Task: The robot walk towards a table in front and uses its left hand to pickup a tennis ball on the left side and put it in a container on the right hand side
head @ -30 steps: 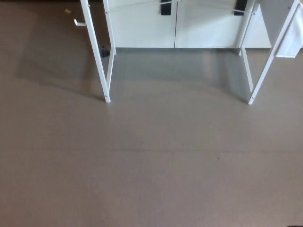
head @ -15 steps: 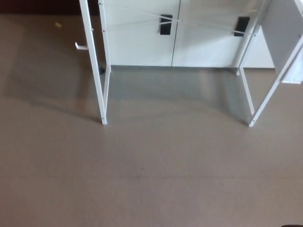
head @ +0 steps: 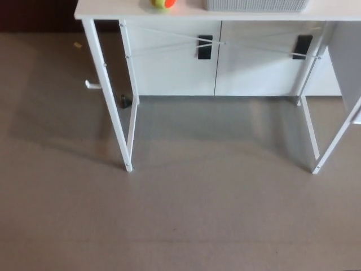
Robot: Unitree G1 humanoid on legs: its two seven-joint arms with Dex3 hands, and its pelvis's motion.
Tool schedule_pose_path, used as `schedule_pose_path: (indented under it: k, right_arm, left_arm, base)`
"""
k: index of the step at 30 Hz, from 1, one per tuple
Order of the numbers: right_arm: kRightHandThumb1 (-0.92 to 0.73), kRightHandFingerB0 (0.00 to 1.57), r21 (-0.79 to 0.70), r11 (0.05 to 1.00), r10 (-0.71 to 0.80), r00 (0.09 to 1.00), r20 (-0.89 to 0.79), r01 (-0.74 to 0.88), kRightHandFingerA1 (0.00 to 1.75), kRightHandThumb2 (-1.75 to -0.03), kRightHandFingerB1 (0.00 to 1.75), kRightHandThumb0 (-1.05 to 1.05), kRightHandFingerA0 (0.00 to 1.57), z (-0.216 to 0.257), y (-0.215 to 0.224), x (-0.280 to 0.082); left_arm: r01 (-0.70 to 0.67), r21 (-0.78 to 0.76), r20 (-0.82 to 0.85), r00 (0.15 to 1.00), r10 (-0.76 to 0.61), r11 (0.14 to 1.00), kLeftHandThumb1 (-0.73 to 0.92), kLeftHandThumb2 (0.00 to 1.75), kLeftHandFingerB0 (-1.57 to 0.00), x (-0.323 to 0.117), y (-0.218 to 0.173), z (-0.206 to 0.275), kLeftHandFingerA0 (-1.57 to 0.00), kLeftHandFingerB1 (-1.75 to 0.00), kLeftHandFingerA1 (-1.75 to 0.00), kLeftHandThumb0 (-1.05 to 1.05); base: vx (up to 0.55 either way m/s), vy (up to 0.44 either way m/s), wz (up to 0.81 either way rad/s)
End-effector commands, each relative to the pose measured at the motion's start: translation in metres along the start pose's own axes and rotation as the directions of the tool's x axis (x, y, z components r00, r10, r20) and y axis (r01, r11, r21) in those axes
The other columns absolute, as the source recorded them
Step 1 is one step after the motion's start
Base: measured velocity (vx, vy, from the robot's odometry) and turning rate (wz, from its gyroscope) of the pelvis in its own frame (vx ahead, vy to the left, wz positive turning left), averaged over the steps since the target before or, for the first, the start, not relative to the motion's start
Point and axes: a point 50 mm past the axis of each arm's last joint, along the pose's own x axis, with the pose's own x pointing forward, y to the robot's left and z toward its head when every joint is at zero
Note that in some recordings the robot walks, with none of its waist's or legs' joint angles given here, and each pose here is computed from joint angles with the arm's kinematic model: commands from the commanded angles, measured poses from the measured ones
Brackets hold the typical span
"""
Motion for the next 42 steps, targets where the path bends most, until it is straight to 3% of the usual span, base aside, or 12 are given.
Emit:
schedule_pose_path:
  k: [1, 4, 5, 6, 8, 12, 13, 16, 22, 23, 41, 42]
  right_arm:
    - [-0.47, 0.48, -0.019, 1.000, -0.006, 1.000, -0.027, 0.006, 0.59, -0.82, 0.52, -0.55, 0.72, -0.008, -0.002, -0.006]
    - [-0.47, 0.48, -0.019, 1.000, -0.006, 1.000, -0.027, 0.006, 0.59, -0.82, 0.52, -0.55, 0.72, -0.008, -0.002, -0.006]
    - [-0.46, 0.47, -0.013, 1.000, 0.014, 0.999, -0.052, -0.015, 0.60, -0.82, 0.52, -0.58, 0.72, -0.023, 0.002, -0.016]
    - [-0.46, 0.48, -0.019, 1.000, 0.016, 0.998, -0.059, -0.017, 0.61, -0.83, 0.53, -0.58, 0.73, -0.027, 0.003, -0.019]
    - [-0.45, 0.49, -0.021, 1.000, 0.017, 0.998, -0.066, -0.019, 0.62, -0.84, 0.54, -0.58, 0.74, -0.030, 0.005, -0.020]
    - [-0.47, 0.47, -0.038, 0.999, 0.022, 0.995, -0.096, -0.026, 0.60, -0.83, 0.52, -0.57, 0.72, -0.038, 0.007, -0.026]
    - [-0.47, 0.47, -0.037, 0.999, 0.023, 0.995, -0.097, -0.027, 0.60, -0.83, 0.52, -0.56, 0.72, -0.039, 0.007, -0.026]
    - [-0.47, 0.47, -0.036, 0.999, 0.024, 0.995, -0.099, -0.027, 0.60, -0.83, 0.52, -0.56, 0.72, -0.040, 0.008, -0.027]
    - [-0.48, 0.48, -0.040, 0.998, 0.034, 0.993, -0.116, -0.039, 0.60, -0.84, 0.52, -0.56, 0.71, -0.045, 0.009, -0.032]
    - [-0.47, 0.47, -0.051, 0.998, 0.038, 0.992, -0.122, -0.045, 0.60, -0.83, 0.52, -0.56, 0.73, -0.046, 0.010, -0.032]
    - [-0.47, 0.48, -0.036, 0.998, 0.051, 0.993, -0.106, -0.056, 0.60, -0.83, 0.53, -0.56, 0.73, -0.042, 0.012, -0.028]
    - [-0.47, 0.49, -0.037, 0.998, 0.050, 0.993, -0.107, -0.054, 0.60, -0.83, 0.53, -0.56, 0.72, -0.042, 0.012, -0.028]
  left_arm:
    - [-0.011, 0.021, -0.011, 1.000, 0.011, 1.000, 0.48, 0.75, -0.32, -0.006, 0.006, -0.005, -0.56, -0.47, -0.56, -0.45]
    - [-0.011, 0.021, -0.011, 1.000, 0.011, 1.000, 0.48, 0.75, -0.32, -0.006, 0.006, -0.005, -0.56, -0.47, -0.56, -0.45]
    - [-0.011, 0.040, -0.038, 0.999, 0.012, 0.999, 0.55, 0.56, -0.39, -0.018, 0.005, -0.019, -0.64, -0.37, -0.47, -0.42]
    - [-0.007, 0.055, -0.042, 0.999, 0.010, 0.998, 0.47, 0.76, -0.32, -0.023, 0.005, -0.024, -0.56, -0.47, -0.56, -0.49]
    - [-0.004, 0.065, -0.047, 0.999, 0.007, 0.998, 0.47, 0.76, -0.32, -0.027, 0.005, -0.028, -0.56, -0.46, -0.56, -0.50]
    - [-0.005, 0.051, -0.074, 0.997, 0.008, 0.999, 0.47, 0.75, -0.33, -0.034, 0.005, -0.038, -0.57, -0.47, -0.56, -0.47]
    - [-0.004, 0.051, -0.076, 0.997, 0.008, 0.999, 0.56, 0.56, -0.39, -0.035, 0.005, -0.038, -0.65, -0.37, -0.46, -0.41]
    - [-0.004, 0.051, -0.078, 0.997, 0.008, 0.999, 0.56, 0.56, -0.39, -0.035, 0.005, -0.040, -0.65, -0.37, -0.46, -0.41]
    - [0.003, 0.052, -0.093, 0.996, 0.002, 0.999, 0.56, 0.56, -0.39, -0.044, 0.005, -0.047, -0.63, -0.37, -0.46, -0.43]
    - [-0.006, 0.061, -0.101, 0.995, 0.012, 0.998, 0.46, 0.76, -0.33, -0.044, 0.006, -0.050, -0.60, -0.47, -0.58, -0.49]
    - [-0.012, 0.073, -0.083, 0.996, 0.019, 0.997, 0.46, 0.77, -0.33, -0.042, 0.009, -0.048, -0.59, -0.48, -0.58, -0.50]
    - [-0.013, 0.064, -0.083, 0.996, 0.018, 0.998, 0.55, 0.56, -0.40, -0.043, 0.009, -0.048, -0.65, -0.37, -0.47, -0.43]
  base:
    - [0.20, 0.022, -0.16]
    - [0.17, 0.073, -0.11]
    - [0.22, 0.180, -0.10]
    - [0.32, 0.202, 0.03]
    - [0.36, 0.237, -0.18]
    - [0.32, 0.169, 0.05]
    - [0.17, 0.083, 0.08]
    - [0.18, 0.037, 0.07]
    - [0.15, -0.053, 0.07]
    - [0.32, -0.066, -0.33]
    - [0.21, 0.076, -0.04]
    - [0.14, 0.113, 0.02]
